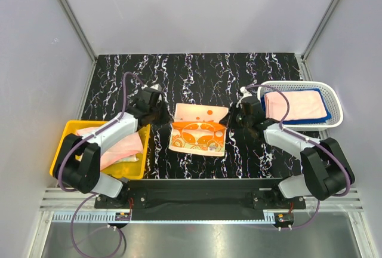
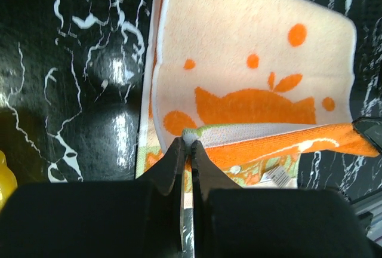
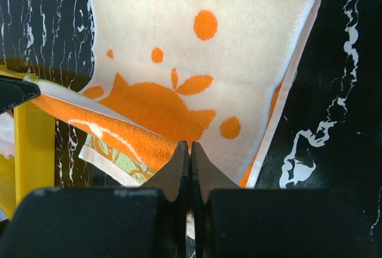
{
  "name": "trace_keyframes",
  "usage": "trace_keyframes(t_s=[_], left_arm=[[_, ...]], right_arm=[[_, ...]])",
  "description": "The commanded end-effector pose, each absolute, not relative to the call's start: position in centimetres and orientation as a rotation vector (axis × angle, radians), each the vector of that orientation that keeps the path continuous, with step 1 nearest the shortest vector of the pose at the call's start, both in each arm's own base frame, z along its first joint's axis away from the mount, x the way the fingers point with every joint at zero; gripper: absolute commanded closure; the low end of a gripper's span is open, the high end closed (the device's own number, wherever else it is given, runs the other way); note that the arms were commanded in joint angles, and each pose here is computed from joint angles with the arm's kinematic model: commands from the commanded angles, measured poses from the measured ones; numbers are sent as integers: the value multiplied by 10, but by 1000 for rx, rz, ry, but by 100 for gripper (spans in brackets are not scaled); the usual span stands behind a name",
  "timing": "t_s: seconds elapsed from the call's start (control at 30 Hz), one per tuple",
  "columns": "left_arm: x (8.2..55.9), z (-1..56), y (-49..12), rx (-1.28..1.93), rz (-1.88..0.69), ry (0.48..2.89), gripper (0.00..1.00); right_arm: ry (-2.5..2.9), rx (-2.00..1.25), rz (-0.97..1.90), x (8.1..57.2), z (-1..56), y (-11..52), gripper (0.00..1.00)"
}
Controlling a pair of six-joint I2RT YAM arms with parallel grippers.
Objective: Fold and stack the towels
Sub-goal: Fold the towel
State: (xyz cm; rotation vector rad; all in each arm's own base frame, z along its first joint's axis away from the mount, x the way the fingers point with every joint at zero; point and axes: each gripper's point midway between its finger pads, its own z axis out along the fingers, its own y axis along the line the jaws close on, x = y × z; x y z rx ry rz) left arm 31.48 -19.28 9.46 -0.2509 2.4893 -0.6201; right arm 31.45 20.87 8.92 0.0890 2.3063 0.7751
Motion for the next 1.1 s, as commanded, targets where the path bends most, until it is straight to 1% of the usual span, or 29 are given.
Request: trace_keyframes(t_s=[0.0, 0.07, 0.13, 0.17, 0.2, 0.23, 0.27, 0.33, 0.47, 0.57, 0.67, 0.83, 0.87, 0.97, 1.07], left_arm=[[316, 92, -183, -238, -554, 2454, 100], [313, 89, -183, -234, -552, 2459, 100], [309, 85, -184, -224, -558, 2466, 96], [307, 84, -184, -219, -560, 2471, 86], [305, 85, -186, -209, -569, 2472, 79], [303, 85, -187, -200, -574, 2471, 72], [300, 85, -188, -190, -573, 2472, 64], [295, 86, -187, -183, -577, 2468, 60], [290, 94, -184, -183, -583, 2451, 57], [292, 99, -183, -181, -580, 2435, 54], [300, 101, -186, -178, -570, 2443, 54], [315, 91, -202, -157, -593, 2485, 54], [314, 89, -207, -139, -604, 2493, 53], [309, 86, -210, -119, -593, 2502, 48], [305, 79, -208, -116, -570, 2524, 48]], right_arm=[[2284, 120, 763, 313, 84, 205, 100], [2282, 122, 781, 310, 82, 206, 98], [2296, 124, 809, 302, 77, 208, 88], [2291, 122, 824, 301, 77, 209, 83], [2291, 120, 838, 298, 77, 210, 78], [2291, 125, 845, 294, 77, 209, 66], [2293, 124, 853, 291, 77, 209, 63], [2294, 115, 865, 284, 79, 208, 58], [2284, 125, 842, 278, 85, 201, 55], [2272, 135, 818, 280, 90, 197, 55], [2280, 172, 763, 288, 88, 192, 55], [2313, 210, 721, 301, 75, 193, 58], [2321, 202, 732, 300, 73, 196, 59], [2331, 199, 729, 301, 67, 198, 59], [2342, 192, 719, 300, 62, 199, 60]])
